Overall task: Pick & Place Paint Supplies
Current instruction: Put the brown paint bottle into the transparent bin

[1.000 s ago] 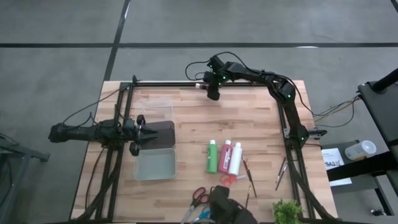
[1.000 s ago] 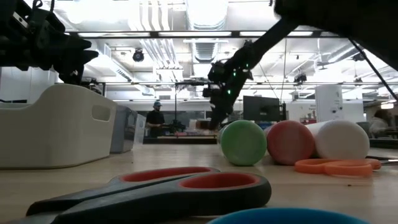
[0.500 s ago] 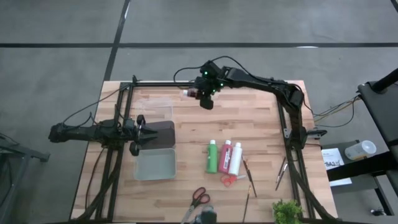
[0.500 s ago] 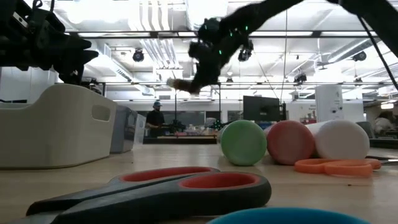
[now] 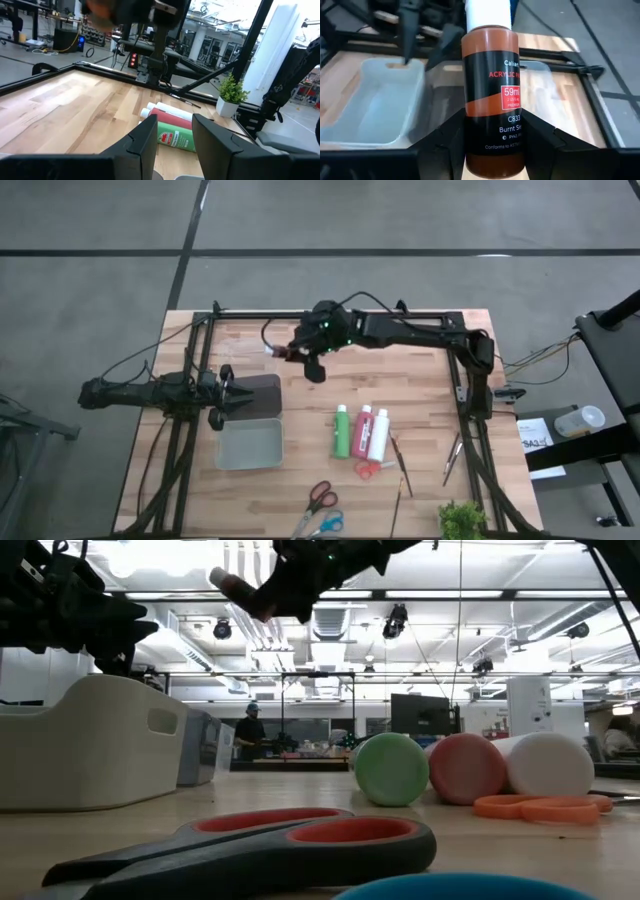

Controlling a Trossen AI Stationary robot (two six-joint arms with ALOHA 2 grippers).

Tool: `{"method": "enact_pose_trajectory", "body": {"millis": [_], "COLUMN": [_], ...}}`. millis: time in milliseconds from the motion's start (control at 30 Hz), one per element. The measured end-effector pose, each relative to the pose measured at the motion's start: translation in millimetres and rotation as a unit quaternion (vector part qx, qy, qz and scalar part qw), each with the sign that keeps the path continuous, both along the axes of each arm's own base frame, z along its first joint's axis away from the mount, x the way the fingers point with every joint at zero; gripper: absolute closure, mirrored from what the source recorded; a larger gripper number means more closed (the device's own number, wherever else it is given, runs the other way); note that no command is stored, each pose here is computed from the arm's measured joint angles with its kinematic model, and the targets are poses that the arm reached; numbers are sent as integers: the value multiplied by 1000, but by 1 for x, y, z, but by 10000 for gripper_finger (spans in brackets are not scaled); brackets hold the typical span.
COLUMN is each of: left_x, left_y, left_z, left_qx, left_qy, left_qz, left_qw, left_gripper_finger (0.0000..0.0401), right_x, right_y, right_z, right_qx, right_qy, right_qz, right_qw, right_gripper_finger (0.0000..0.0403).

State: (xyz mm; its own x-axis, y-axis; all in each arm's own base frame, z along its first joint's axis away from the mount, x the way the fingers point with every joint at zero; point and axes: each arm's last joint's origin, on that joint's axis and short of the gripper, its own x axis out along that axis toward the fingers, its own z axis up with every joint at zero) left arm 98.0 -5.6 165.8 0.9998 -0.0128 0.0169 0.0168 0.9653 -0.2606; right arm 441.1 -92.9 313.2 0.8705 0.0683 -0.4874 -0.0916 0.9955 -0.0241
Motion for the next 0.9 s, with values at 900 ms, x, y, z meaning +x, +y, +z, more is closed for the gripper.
{"method": "enact_pose_trajectory", "body": {"millis": [900], "left_x": [0], "left_y": [0], "left_z": [0], "left_qx": [0], "left_qy": [0], "left_qz": [0], "left_qw": [1000], "left_gripper_finger": [271], "right_x": [61], "right_y": [-37], "right_z": [-108], "right_qx": [47], "right_qy": [-36], "right_qz": [-109], "right_qw": [992], "right_gripper_finger": [259]}}
